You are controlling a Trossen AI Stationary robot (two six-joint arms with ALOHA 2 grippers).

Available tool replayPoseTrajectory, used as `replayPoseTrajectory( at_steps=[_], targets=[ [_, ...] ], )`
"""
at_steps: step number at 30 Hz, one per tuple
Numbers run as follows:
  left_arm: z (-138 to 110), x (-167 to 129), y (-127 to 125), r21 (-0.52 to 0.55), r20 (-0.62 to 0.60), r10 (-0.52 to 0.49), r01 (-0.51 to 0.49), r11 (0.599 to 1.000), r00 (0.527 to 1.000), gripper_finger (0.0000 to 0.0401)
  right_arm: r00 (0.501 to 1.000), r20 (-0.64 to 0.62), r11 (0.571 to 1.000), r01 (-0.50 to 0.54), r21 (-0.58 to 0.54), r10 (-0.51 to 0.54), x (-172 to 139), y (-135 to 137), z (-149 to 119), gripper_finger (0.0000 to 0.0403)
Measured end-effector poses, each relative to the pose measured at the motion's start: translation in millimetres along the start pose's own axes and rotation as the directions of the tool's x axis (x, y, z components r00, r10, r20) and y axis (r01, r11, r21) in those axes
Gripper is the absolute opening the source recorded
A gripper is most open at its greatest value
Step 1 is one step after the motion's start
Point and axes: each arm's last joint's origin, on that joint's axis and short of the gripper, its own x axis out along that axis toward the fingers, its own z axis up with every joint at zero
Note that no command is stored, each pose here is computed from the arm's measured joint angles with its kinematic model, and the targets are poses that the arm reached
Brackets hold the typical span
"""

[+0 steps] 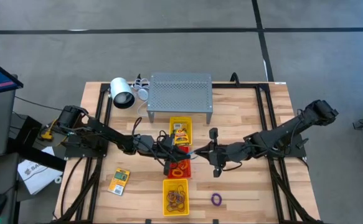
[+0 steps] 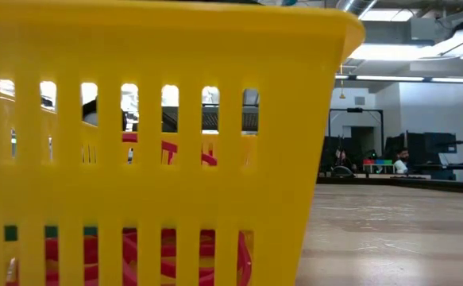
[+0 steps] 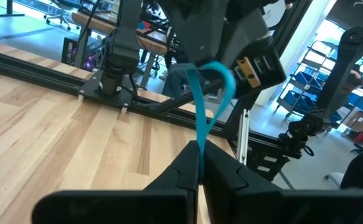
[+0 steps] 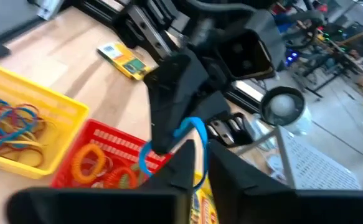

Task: Pick & Place Office Desk Supplies
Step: Put the blue rubber band into the bottom yellow bin

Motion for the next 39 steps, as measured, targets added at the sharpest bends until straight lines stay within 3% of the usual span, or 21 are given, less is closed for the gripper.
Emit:
replayPoseTrajectory(
  at_steps=[10,14,23,29,34,39],
  targets=[
    [-0.9,-0.1,-0.6,0.037,-0.017,-0.026,0.026,0.999,1.0,0.0002,1.0,0.027,1.0,0.006,0.028,-0.007,-1.7,-4.4,8.6,0.0211],
    [-0.9,-0.1,-0.6,0.077,-0.018,-0.026,0.027,0.997,1.0,0.0004,1.0,0.001,1.0,0.024,0.012,-0.024,-6.6,-7.3,17.3,0.0259],
    [10.9,-12.2,-6.0,0.178,-0.118,-0.064,0.085,0.98,0.991,0.0003,0.991,-0.128,0.998,0.028,-0.056,-0.035,-21.3,-5.7,14.5,0.0273],
    [38.8,-48.4,-17.7,0.261,-0.171,-0.067,0.11,0.959,0.983,0.0002,0.987,-0.155,0.991,0.054,0.123,-0.034,-54.4,-30.0,9.3,0.0273],
    [46.7,-92.5,-27.6,0.283,-0.141,-0.135,0.171,0.944,0.981,0.0003,0.998,-0.06,0.964,0.016,0.265,0.0,-87.7,-40.8,1.2,0.0273],
    [36.7,-134.5,-35.0,0.274,-0.104,-0.244,0.264,0.925,0.964,0.0003,0.997,0.077,0.927,-0.048,0.372,0.021,-108.2,-36.5,-16.6,0.0273]
  ],
)
